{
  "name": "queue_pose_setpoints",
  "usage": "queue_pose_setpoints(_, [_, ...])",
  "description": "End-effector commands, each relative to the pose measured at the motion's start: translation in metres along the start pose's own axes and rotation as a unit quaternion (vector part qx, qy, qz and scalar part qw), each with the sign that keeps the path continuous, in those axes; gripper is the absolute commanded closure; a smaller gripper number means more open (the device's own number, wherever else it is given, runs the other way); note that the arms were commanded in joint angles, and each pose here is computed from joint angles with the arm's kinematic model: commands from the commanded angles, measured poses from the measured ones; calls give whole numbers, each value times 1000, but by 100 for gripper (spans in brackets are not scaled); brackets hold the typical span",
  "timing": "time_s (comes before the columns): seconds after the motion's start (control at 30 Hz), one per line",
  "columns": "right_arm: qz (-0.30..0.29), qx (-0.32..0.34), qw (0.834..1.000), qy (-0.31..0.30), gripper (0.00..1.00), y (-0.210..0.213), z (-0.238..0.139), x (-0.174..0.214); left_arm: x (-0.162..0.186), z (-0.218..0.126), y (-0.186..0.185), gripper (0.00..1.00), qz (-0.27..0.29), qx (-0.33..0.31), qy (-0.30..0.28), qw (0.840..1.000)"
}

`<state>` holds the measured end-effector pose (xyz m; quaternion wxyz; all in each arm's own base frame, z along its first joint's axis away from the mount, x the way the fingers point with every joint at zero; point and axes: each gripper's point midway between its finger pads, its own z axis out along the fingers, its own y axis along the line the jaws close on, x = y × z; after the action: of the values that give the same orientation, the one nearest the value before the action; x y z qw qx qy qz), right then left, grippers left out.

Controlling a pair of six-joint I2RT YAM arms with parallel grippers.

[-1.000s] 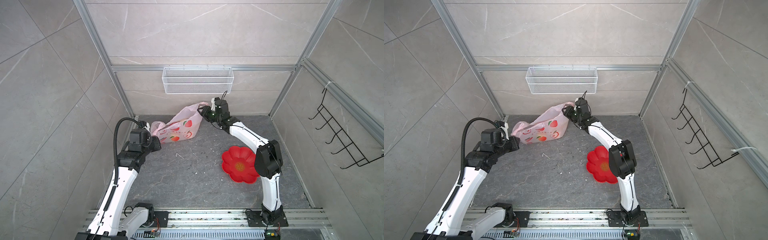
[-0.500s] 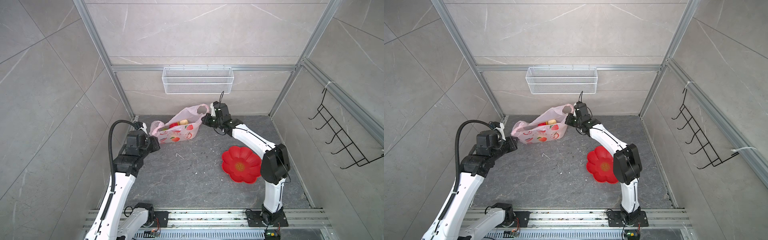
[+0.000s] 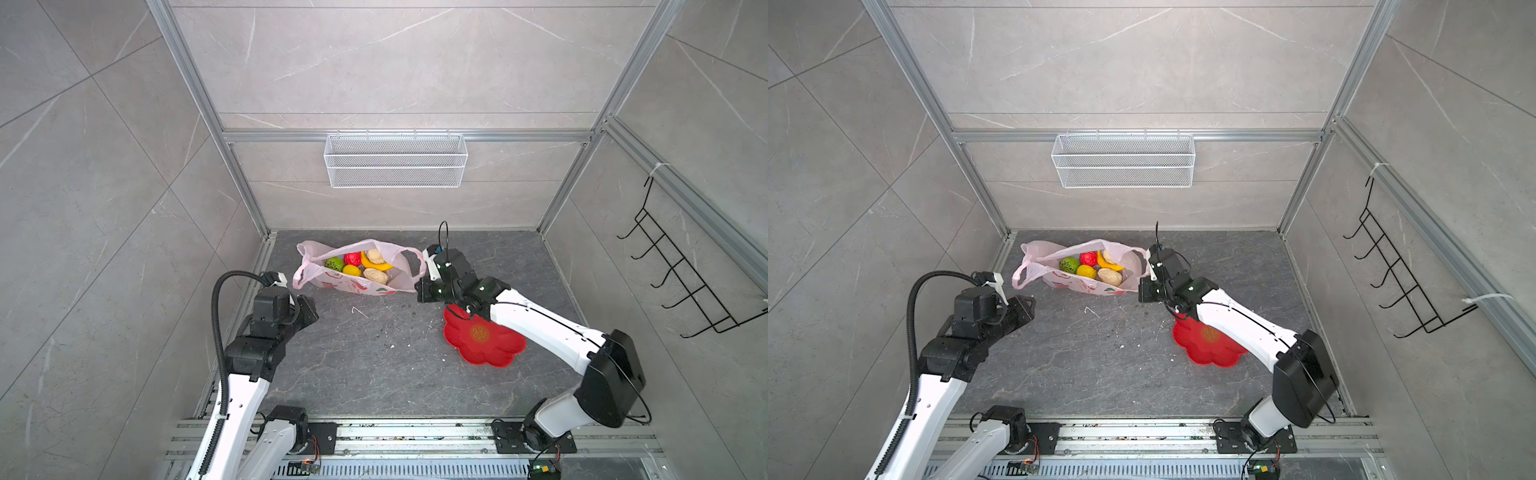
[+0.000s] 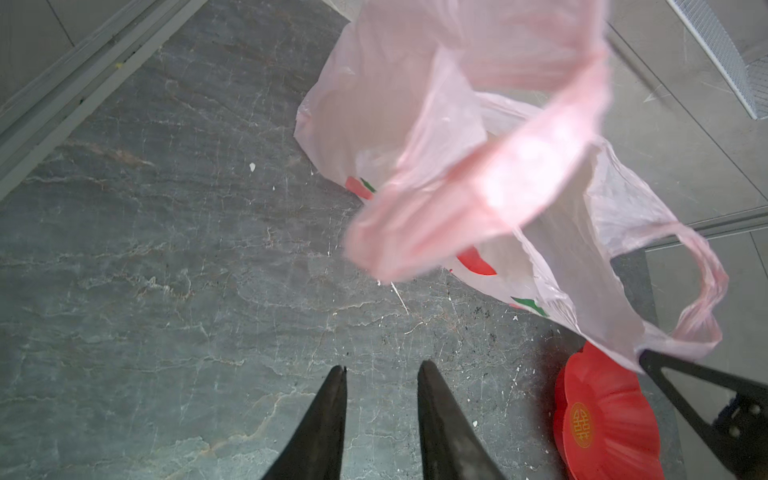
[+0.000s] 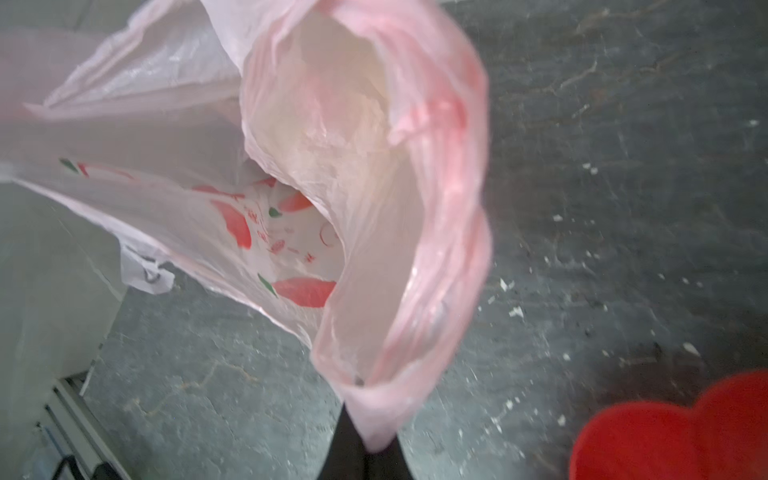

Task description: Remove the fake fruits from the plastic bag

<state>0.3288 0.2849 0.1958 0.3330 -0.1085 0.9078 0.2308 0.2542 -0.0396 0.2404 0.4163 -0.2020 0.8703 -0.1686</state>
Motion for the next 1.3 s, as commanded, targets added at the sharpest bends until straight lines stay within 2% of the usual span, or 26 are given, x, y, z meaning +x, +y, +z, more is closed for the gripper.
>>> queue_pose_setpoints(0.0, [-26, 45, 999, 8, 100, -12, -19, 27, 3, -14, 3, 62, -24, 4, -9, 1000])
queue_pose_setpoints(0.17, [-27, 71, 997, 23, 100, -17, -30, 67, 6, -31, -1, 47, -21, 19, -6, 1000])
queue_pose_setpoints(0.27, [-24, 85, 996, 30, 100, -20, -32, 88, 6, -38, -13, 36, -9, 41, 15, 999])
queue_pose_setpoints(0.4, [-20, 96, 995, 25, 100, -18, -35, 101, 9, -47, -32, 23, 13, 77, 49, 996])
queue_pose_setpoints(0.53, [-22, 100, 994, 23, 100, -17, -37, 107, 4, -53, -45, 12, 59, 83, 80, 992])
queue_pose_setpoints(0.7, [-22, 109, 994, 22, 100, -18, -37, 112, -9, -50, -56, 10, 104, 78, 105, 986])
queue_pose_setpoints(0.83, [-22, 109, 994, 14, 100, -17, -39, 109, -6, -39, -57, 12, 124, 68, 144, 980])
queue_pose_setpoints(0.93, [-26, 114, 993, 14, 100, -17, -40, 107, 3, -33, -53, 15, 133, 58, 175, 974])
queue_pose_setpoints(1.03, [-27, 118, 993, 14, 100, -19, -39, 107, 11, -32, -51, 25, 141, 52, 198, 969])
queue_pose_setpoints(1.27, [-26, 118, 993, 11, 100, -17, -37, 106, 31, -32, -62, 32, 187, 39, 226, 955])
